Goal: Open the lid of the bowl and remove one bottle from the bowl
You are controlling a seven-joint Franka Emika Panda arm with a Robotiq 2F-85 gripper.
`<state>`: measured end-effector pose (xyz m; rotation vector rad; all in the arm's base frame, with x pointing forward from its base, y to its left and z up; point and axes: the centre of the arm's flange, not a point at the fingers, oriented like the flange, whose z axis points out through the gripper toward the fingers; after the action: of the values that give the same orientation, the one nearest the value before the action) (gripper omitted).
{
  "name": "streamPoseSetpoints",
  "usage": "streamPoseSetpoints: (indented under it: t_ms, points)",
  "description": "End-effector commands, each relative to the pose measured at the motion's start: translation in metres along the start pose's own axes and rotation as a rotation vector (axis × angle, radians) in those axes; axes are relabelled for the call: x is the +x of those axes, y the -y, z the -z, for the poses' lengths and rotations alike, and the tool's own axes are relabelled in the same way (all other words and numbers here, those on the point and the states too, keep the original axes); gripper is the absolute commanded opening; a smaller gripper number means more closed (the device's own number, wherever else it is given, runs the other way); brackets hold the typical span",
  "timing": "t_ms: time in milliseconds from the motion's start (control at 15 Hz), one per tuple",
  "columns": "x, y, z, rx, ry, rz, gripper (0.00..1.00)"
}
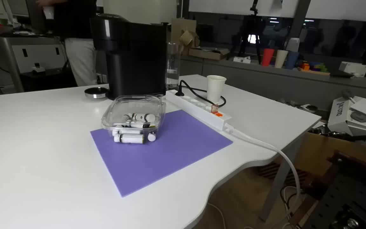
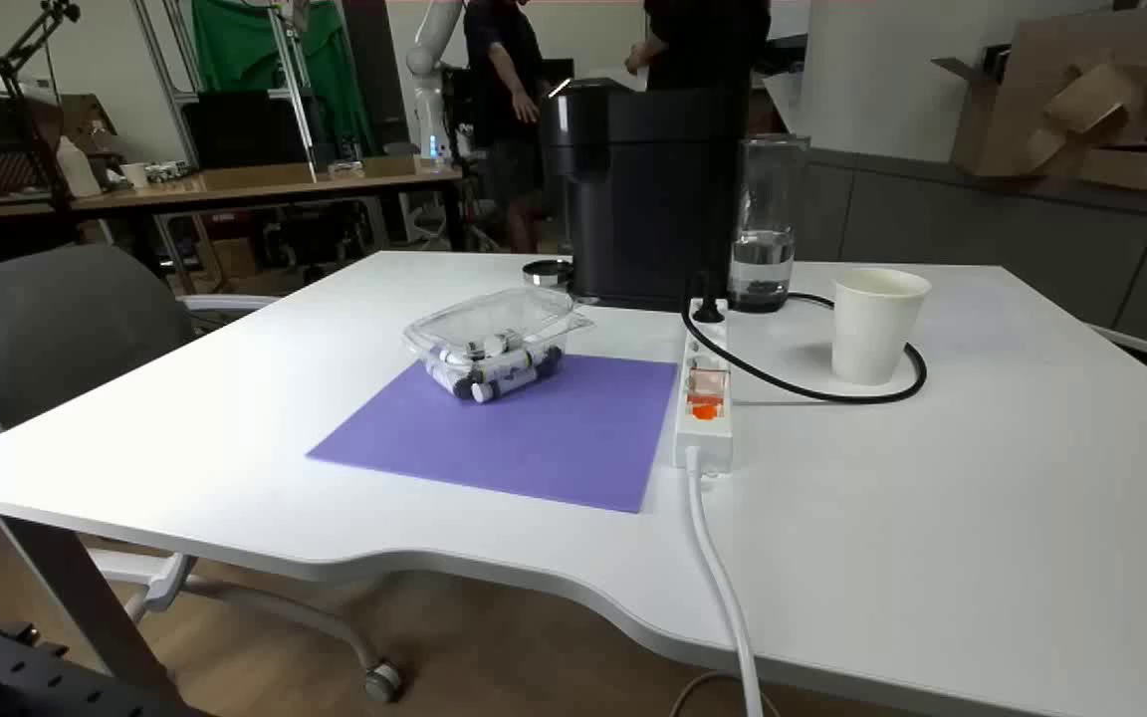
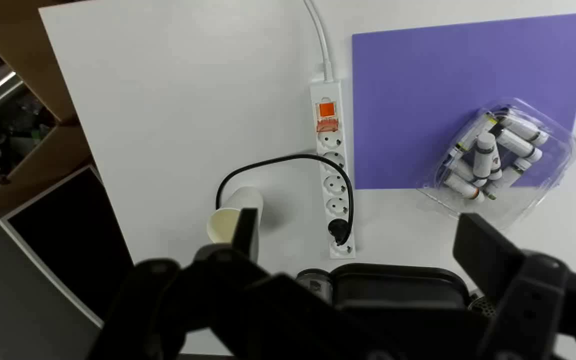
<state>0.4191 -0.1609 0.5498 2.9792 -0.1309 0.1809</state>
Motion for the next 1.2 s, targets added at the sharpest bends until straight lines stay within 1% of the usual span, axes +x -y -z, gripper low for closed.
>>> streamPoseSetpoints:
  t_ms: [0, 733, 933, 1133]
  points:
    - [0.0, 0.0, 0.0, 0.0, -0.001, 0.0, 1.0]
    - [0.0, 0.0, 0.001, -0.001, -0.003, 0.0, 1.0]
    - [0.021, 0.01, -0.021, 0.086, 0.015, 0.06, 1.0]
    - [0.049, 0.035, -0.062, 0.212, 0.057, 0.185, 1.0]
